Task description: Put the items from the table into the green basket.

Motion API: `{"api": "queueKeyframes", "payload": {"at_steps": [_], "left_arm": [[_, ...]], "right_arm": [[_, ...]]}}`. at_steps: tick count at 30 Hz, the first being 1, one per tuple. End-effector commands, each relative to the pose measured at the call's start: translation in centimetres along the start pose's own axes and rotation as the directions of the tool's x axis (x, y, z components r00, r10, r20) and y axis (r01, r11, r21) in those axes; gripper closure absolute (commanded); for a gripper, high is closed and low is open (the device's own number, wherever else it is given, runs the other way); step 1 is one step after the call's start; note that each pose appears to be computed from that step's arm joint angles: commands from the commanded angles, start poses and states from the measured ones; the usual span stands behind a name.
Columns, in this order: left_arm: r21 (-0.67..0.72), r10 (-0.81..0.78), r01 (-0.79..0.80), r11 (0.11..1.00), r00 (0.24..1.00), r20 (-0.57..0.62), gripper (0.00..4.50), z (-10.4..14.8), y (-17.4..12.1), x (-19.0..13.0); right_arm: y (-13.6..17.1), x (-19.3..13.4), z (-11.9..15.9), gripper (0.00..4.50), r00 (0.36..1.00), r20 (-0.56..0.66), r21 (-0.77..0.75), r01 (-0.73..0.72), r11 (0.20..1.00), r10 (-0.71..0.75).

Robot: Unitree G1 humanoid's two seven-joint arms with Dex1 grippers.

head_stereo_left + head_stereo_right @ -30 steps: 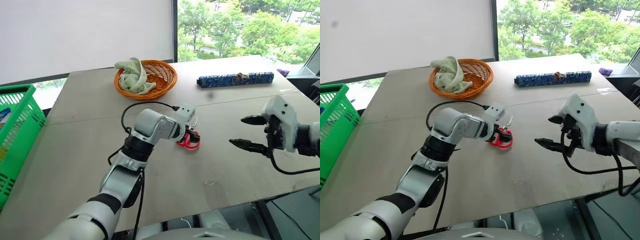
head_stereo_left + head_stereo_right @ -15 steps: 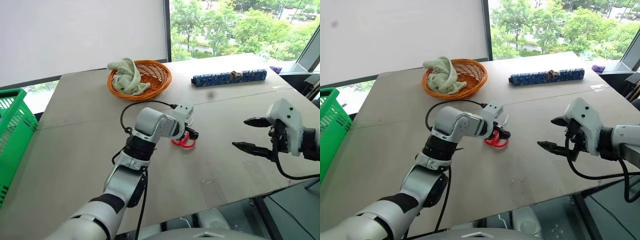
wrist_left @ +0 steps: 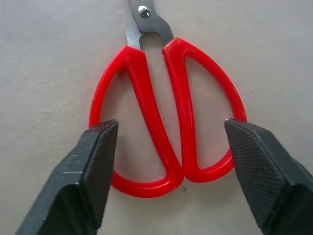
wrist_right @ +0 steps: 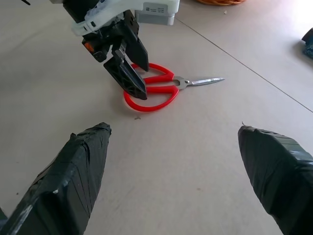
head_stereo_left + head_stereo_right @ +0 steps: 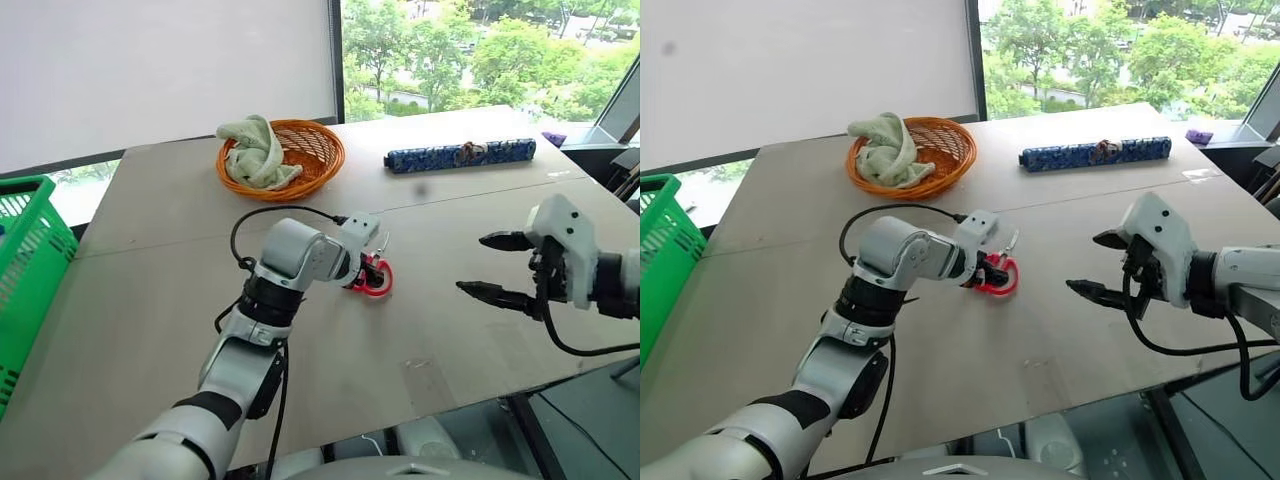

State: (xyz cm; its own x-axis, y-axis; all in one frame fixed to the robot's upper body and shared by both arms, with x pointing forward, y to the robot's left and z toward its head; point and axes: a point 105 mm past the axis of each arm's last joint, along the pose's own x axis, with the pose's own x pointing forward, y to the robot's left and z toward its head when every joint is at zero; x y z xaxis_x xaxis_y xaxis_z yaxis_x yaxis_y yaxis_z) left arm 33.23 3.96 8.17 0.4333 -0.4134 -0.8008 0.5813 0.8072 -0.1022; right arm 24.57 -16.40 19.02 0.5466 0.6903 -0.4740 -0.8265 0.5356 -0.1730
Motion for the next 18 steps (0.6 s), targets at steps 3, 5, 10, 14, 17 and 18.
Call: {"api": "queueKeyframes", "payload": {"at_steps": [3,5,10,14,17,18], "left_arm": [[0.050,0.029,-0.027,0.998,0.999,-0.031,0.80,-1.0,0.5,1.4],[0.060,0.037,-0.034,0.998,0.998,-0.050,0.80,-1.7,0.7,2.1],[0.115,0.042,-0.034,0.993,0.997,-0.063,1.97,-3.1,1.1,3.5],[0.091,0.023,-0.023,0.996,1.000,0.000,3.79,-2.3,1.6,3.0],[-0.002,-0.042,0.043,0.999,0.995,0.094,3.83,-1.0,1.6,1.9],[-0.019,-0.063,0.066,0.998,0.991,0.122,3.83,-0.6,1.8,1.2]], "right_arm": [[0.1,-0.3,1.1,0.00,0.999,0.035,-0.042,0.003,0.999,-0.001],[0.1,-0.3,1.1,0.00,0.999,0.037,-0.042,0.002,0.999,-0.001],[0.2,-0.1,1.2,0.00,0.999,0.043,-0.044,0.003,0.999,-0.001],[0.3,-0.1,1.3,0.00,0.999,0.050,-0.044,0.001,0.999,0.001],[0.6,0.1,1.4,0.00,0.998,0.061,-0.046,-0.014,0.999,0.017],[0.7,0.2,1.5,0.00,0.998,0.065,-0.047,-0.022,0.999,0.025]]}}
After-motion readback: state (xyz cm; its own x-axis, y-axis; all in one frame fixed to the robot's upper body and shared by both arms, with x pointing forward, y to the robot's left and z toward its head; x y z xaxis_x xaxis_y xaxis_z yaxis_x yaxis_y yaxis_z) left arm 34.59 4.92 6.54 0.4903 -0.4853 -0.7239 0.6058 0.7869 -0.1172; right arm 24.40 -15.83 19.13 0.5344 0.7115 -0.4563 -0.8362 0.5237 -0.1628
